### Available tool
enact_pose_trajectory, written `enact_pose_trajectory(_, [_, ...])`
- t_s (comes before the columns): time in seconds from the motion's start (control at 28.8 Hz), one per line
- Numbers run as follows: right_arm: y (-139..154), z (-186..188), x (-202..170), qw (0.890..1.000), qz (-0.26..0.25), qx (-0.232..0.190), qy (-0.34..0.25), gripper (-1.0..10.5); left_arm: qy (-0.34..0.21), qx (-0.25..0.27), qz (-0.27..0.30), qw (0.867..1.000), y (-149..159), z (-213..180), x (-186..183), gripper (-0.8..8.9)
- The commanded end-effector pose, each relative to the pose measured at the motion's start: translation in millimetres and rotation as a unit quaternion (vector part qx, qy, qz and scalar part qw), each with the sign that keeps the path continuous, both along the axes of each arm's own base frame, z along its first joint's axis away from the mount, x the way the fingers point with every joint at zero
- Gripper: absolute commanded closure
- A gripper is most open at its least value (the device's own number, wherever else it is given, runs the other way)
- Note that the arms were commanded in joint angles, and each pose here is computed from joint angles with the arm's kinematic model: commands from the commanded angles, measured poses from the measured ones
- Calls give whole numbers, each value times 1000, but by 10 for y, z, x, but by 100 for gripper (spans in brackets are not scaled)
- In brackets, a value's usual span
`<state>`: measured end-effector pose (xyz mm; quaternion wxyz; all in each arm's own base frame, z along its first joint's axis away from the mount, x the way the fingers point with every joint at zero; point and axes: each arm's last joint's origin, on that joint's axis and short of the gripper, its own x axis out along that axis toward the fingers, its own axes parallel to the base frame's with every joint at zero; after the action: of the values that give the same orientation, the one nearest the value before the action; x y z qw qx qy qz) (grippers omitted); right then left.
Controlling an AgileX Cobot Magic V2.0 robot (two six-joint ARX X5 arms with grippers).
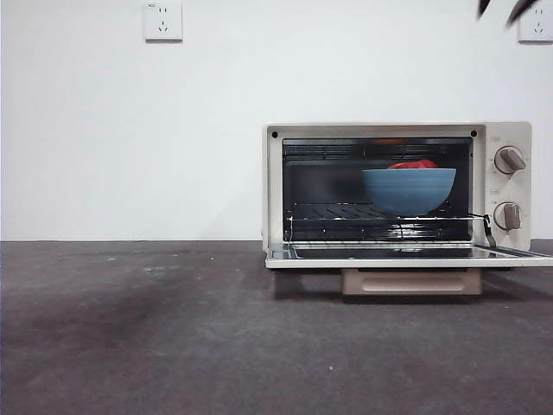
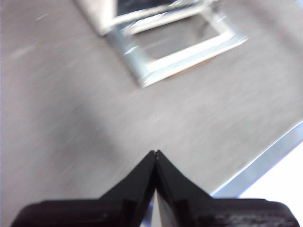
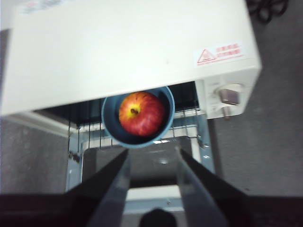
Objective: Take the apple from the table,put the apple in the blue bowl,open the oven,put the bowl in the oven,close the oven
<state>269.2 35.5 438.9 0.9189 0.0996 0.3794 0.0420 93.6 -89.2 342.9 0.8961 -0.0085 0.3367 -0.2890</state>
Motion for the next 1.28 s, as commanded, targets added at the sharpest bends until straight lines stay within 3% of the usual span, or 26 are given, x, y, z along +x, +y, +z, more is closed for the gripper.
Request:
enact_pose_trajectory(0.03, [-58, 209, -372, 999, 9, -39, -34, 849, 18, -3, -7, 1000, -167, -70, 180, 822])
enact_pose_trajectory(0.17, [-140, 397, -950, 996, 11, -66, -58, 874, 69, -4, -34, 997, -380, -249, 525, 822])
enact_pose_trajectory(0.38, [-230, 541, -1681, 991, 23, -74, -106, 919, 173, -75, -69, 980, -522, -613, 1123, 822])
enact_pose_trajectory(0.59, [-296, 588, -2204, 985, 18, -68, -155, 923, 255, -155, -55, 953, -597, -991, 1593, 822])
enact_pose_trajectory(0.69, [-319, 598, -2399, 982, 17, -63, -179, 958, 290, -161, -31, 943, -656, -1203, 1727, 821])
enact_pose_trajectory(0.9, [-337, 596, -2593, 979, 16, -41, -201, 958, 343, -161, 29, 925, -735, -1564, 1898, 821])
enact_pose_trajectory(1.08, [-326, 593, -2588, 979, 30, -32, -200, 958, 352, -178, 81, 915, -782, -1743, 2020, 821])
enact_pose_trajectory(1.28, [-308, 564, -2557, 981, 47, -14, -190, 958, 374, -214, 127, 893, -811, -1886, 2125, 821])
